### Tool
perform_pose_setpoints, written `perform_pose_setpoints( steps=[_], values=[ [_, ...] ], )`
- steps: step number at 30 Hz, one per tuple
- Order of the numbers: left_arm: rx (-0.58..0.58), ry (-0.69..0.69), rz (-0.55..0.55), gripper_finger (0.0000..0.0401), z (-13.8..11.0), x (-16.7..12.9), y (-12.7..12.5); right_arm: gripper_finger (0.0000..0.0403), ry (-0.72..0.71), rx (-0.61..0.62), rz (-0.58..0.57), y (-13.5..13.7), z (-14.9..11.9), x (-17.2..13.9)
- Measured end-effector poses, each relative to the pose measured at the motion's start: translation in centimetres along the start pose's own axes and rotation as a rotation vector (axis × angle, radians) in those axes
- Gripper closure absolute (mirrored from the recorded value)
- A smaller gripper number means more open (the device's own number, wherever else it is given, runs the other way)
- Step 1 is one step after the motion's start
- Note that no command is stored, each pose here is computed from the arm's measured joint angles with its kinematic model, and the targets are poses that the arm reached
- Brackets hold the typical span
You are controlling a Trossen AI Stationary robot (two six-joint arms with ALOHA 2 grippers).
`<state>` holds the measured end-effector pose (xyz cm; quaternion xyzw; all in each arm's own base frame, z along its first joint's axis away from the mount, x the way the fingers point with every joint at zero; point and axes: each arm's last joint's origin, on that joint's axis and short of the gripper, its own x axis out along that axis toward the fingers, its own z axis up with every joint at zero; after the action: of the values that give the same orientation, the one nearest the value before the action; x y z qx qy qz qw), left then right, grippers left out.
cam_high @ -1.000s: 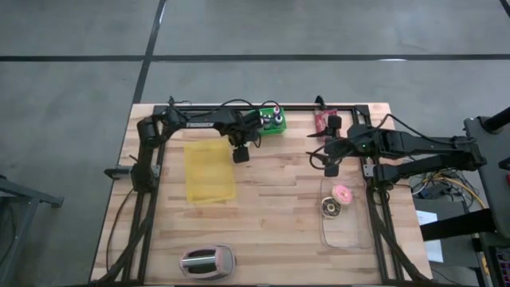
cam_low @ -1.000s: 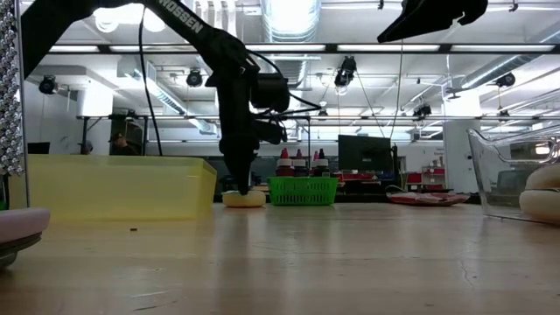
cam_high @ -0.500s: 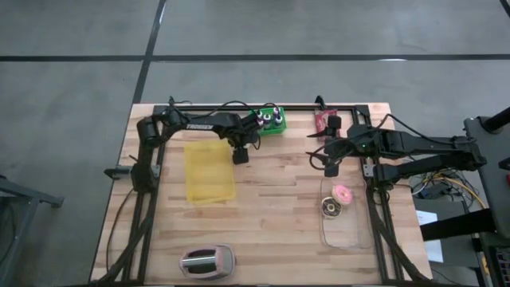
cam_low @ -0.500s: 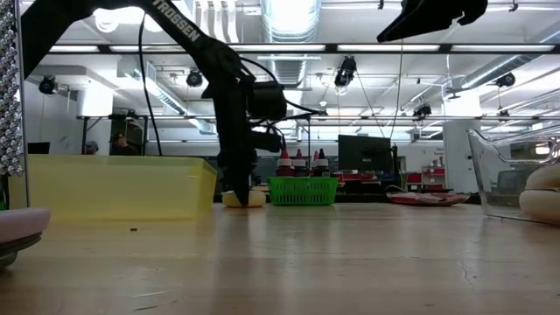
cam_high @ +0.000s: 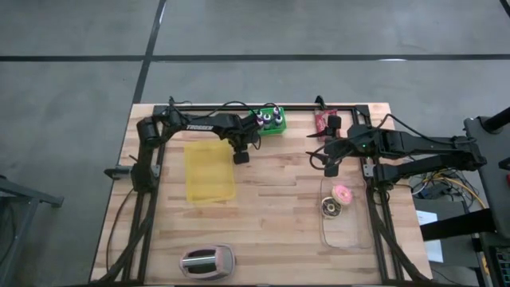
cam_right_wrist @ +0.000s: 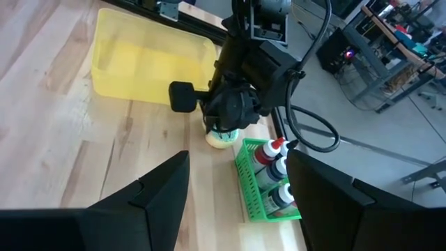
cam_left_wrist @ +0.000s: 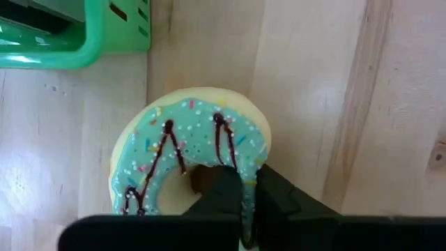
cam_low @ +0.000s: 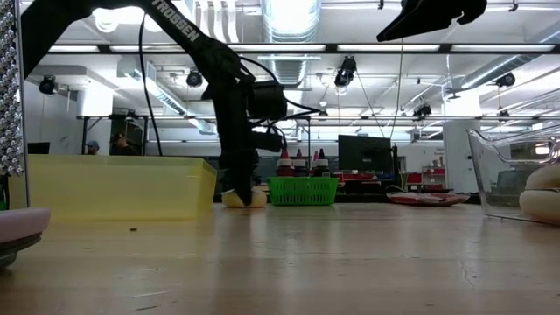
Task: Pick & Place Food Item
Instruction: Put the blue donut into the transparent bin
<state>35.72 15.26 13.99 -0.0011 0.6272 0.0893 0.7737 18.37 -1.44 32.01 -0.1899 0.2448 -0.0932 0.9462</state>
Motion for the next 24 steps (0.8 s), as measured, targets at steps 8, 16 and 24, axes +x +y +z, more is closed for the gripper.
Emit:
perform_pose_setpoints(
  steps=[8,16,24],
  values=[
    [0.047,-0.077,0.007,0.0395,1.1,-1.8,-1.7,0.017,-0.002,0.01,0.001,0.0,0.0,0.0],
    [0.101,-0.186,0.029,0.0395,2.4,-4.9,-3.7,0.017,-0.037,0.02,-0.012,-0.1,0.4,0.0],
    [0.255,-0.362,0.037,0.0396,4.9,-6.8,-7.2,0.017,-0.162,0.035,-0.062,-0.6,1.6,-0.2]
  ],
)
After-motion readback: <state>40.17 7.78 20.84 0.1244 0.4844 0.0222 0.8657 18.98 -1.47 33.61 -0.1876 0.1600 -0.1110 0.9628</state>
